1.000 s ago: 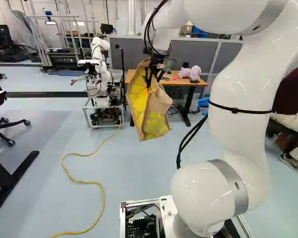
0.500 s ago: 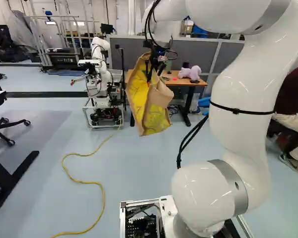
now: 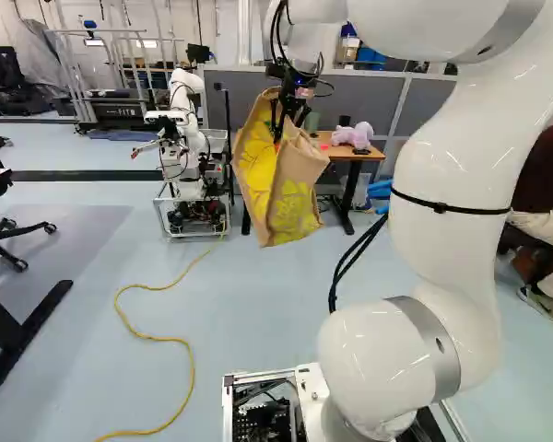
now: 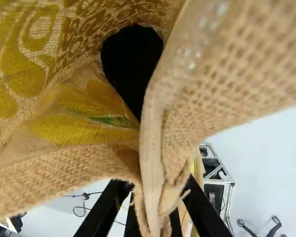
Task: Pick up the bag on the ground and place it on the table
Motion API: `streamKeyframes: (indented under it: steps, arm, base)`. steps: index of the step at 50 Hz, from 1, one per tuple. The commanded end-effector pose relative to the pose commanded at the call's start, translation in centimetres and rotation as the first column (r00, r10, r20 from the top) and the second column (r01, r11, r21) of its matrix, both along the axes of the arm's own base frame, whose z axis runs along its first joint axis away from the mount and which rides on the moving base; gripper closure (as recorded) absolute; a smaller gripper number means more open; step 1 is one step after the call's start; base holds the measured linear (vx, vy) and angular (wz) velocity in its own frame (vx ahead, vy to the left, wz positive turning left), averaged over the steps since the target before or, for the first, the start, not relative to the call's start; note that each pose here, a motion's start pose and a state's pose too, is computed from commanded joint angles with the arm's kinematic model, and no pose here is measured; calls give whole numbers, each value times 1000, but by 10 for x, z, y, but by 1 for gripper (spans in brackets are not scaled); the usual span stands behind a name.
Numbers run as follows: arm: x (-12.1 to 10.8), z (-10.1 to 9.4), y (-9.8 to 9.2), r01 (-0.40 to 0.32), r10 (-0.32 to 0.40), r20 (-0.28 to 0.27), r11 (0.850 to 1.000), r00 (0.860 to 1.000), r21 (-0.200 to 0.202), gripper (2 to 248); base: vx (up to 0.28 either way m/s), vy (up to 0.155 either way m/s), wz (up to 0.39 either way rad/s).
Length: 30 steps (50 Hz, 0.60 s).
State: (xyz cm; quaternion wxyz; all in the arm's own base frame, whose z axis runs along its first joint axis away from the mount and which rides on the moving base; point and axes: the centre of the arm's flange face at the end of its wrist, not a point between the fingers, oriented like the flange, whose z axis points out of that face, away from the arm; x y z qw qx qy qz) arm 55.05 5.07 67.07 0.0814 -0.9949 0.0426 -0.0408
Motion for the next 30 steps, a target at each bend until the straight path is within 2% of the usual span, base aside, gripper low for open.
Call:
streamKeyframes:
  steps: [30]
  arm:
    - [-18,42,-2,-20,20,-46,1000,999,3,215]
  base:
    - [0,0,0]
